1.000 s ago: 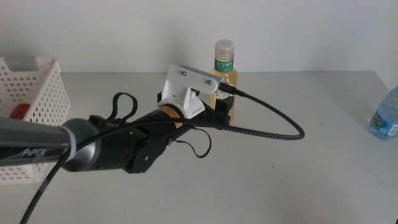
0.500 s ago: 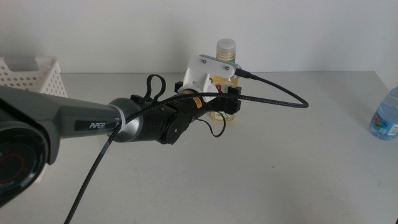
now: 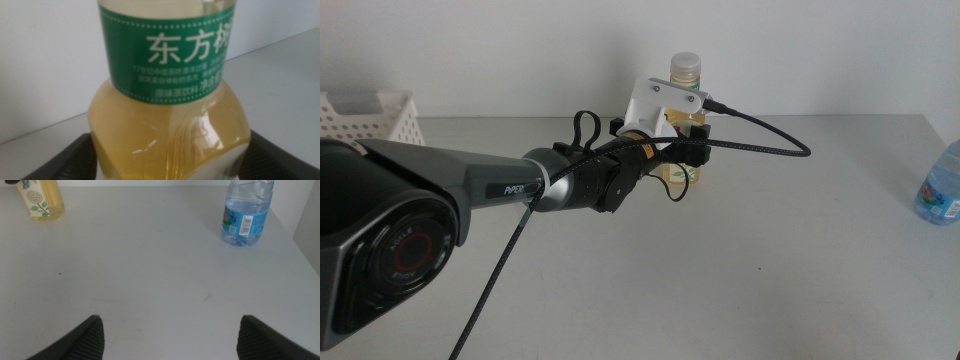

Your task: Use arms to grab the bottles and put them into the dustbin to the left of the table.

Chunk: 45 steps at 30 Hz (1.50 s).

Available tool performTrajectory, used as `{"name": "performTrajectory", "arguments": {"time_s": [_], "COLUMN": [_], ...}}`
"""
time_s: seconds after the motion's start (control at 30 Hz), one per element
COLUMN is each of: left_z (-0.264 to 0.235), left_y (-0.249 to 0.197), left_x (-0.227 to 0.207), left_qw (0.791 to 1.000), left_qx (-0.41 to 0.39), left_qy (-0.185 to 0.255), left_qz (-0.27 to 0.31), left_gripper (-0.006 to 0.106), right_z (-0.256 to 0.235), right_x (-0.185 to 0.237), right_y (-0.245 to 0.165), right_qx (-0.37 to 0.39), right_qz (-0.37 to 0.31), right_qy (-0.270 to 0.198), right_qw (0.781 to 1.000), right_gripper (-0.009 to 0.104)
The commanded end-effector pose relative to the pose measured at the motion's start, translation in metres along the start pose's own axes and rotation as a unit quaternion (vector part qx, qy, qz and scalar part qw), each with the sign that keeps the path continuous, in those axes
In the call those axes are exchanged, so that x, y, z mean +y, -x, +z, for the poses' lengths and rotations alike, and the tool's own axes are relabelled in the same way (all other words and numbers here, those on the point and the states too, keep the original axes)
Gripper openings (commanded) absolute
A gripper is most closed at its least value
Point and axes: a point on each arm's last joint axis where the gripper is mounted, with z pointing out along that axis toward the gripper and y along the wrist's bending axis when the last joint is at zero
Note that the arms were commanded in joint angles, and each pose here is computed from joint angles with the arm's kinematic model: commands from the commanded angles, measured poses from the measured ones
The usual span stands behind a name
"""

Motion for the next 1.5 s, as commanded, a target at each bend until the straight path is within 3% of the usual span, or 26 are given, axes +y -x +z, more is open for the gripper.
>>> {"name": "performTrajectory", "arguments": {"time_s": [0.0,0.17,0.33,0.53,0.57,1.1,1.47], "left_z": [-0.005,0.002,0.005,0.006,0.006,-0.066,-0.145], "left_y": [0.041,0.038,0.03,0.029,0.029,0.114,0.155], "left_x": [0.001,0.004,0.006,0.006,0.006,-0.002,0.004], "left_qw": [0.998,0.997,0.997,0.996,0.996,0.998,0.982], "left_qx": [-0.068,-0.071,-0.074,-0.077,-0.075,0.056,0.189], "left_qy": [0.002,0.004,0.01,0.01,0.01,0.006,0.016], "left_qz": [-0.009,-0.015,-0.032,-0.036,-0.036,0.023,0.026], "left_gripper": [0.093,0.091,0.071,0.018,-0.002,-0.002,-0.002], "right_z": [-0.002,-0.002,-0.002,-0.002,-0.002,-0.002,-0.002], "right_x": [0.0,0.0,0.0,0.0,0.0,0.0,0.0], "right_y": [0.007,0.007,0.007,0.007,0.007,0.007,0.007], "right_qx": [-0.043,-0.043,-0.043,-0.043,-0.043,-0.043,-0.043], "right_qz": [-0.009,-0.009,-0.009,-0.009,-0.009,-0.009,-0.009], "right_qy": [-0.003,-0.003,-0.003,-0.003,-0.003,-0.003,-0.003], "right_qw": [0.999,0.999,0.999,0.999,0.999,0.999,0.999], "right_gripper": [0.069,0.069,0.069,0.069,0.069,0.069,0.069]}}
